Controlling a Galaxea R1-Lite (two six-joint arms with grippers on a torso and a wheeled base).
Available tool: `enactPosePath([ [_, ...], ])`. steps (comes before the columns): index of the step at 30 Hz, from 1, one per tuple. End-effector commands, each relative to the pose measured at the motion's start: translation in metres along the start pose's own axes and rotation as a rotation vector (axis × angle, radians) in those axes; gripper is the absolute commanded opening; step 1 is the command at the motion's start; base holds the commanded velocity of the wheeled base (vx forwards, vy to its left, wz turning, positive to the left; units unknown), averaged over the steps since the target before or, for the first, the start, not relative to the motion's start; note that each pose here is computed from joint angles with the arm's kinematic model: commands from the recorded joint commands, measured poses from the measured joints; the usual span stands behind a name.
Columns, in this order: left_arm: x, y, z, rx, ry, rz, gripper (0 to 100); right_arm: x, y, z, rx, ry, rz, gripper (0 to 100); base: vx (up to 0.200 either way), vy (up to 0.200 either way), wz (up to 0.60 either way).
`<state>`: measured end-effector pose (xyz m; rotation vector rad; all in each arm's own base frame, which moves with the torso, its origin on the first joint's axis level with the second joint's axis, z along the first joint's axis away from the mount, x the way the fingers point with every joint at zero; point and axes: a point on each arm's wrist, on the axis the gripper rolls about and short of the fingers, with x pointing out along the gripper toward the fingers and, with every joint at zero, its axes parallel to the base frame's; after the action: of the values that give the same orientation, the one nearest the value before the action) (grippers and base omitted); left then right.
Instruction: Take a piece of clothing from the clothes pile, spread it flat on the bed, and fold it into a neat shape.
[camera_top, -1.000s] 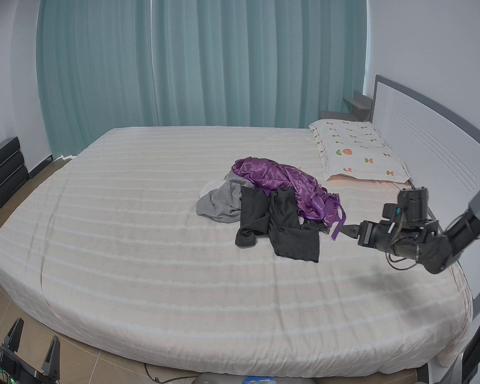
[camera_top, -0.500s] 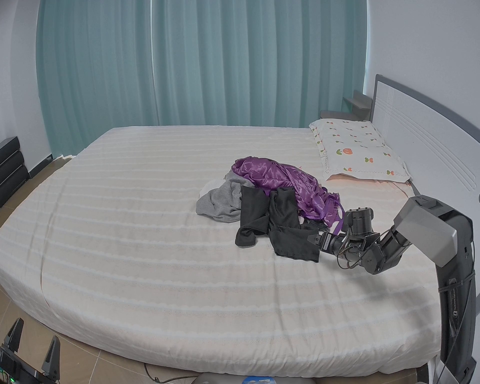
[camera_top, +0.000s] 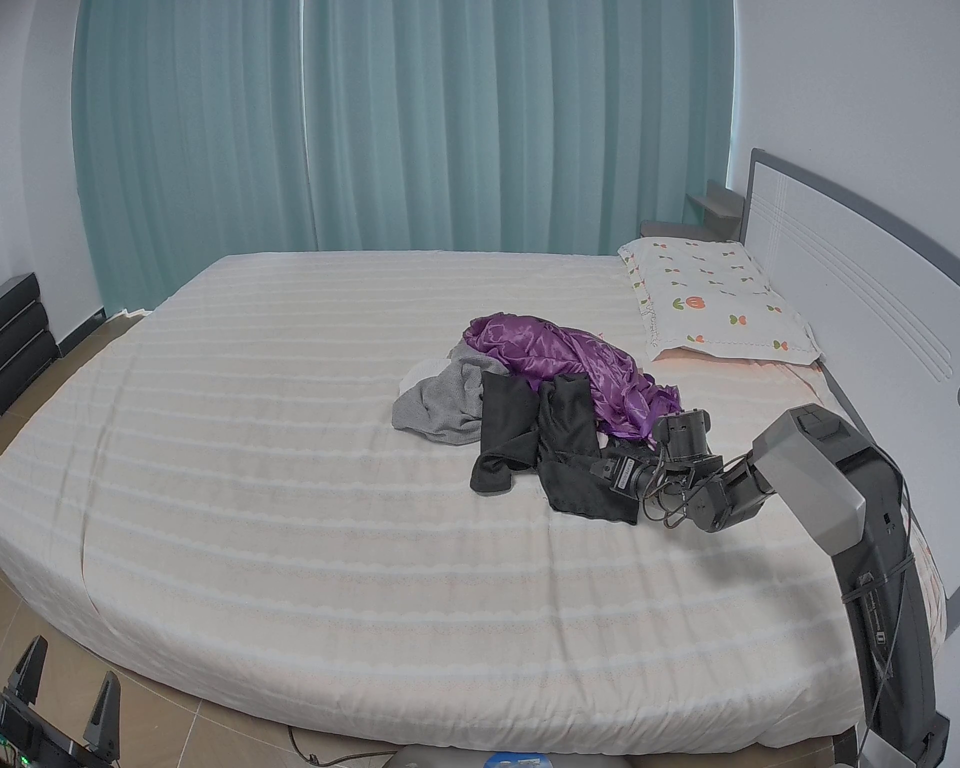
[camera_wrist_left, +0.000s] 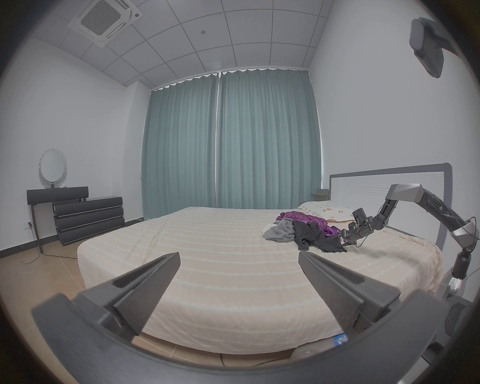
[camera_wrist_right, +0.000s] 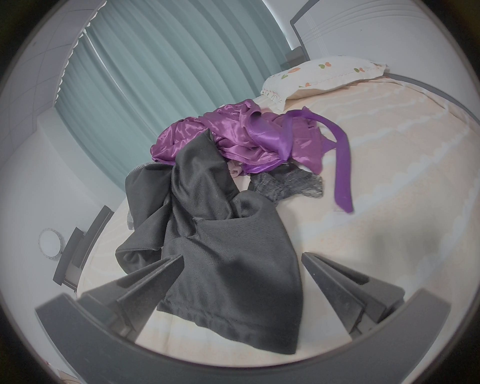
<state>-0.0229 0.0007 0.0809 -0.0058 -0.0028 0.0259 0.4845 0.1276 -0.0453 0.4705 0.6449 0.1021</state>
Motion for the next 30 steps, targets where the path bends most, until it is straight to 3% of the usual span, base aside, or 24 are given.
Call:
enactPosePath([
  [1, 0.000, 0.000, -0.005, 0.000, 0.001, 0.000, 100, 0.019, 0.006, -0.022, -0.029, 0.027, -0.005, 100, 0.000, 0.000, 0.00],
  [10, 0.000, 0.000, -0.005, 0.000, 0.001, 0.000, 100, 0.026, 0.017, -0.029, -0.037, 0.015, -0.004, 100, 0.000, 0.000, 0.00],
  [11, 0.000, 0.000, -0.005, 0.000, 0.001, 0.000, 100, 0.026, 0.019, -0.029, -0.036, 0.006, 0.000, 0, 0.000, 0.000, 0.00],
  [17, 0.000, 0.000, -0.005, 0.000, 0.001, 0.000, 100, 0.017, 0.025, -0.018, -0.025, -0.018, 0.004, 0, 0.000, 0.000, 0.00],
  [20, 0.000, 0.000, -0.005, 0.000, 0.001, 0.000, 100, 0.006, 0.024, -0.019, -0.006, 0.014, 0.006, 0, 0.000, 0.000, 0.00],
  [30, 0.000, 0.000, -0.005, 0.000, 0.001, 0.000, 100, -0.050, 0.032, -0.015, 0.119, 0.010, 0.120, 0, 0.000, 0.000, 0.00],
])
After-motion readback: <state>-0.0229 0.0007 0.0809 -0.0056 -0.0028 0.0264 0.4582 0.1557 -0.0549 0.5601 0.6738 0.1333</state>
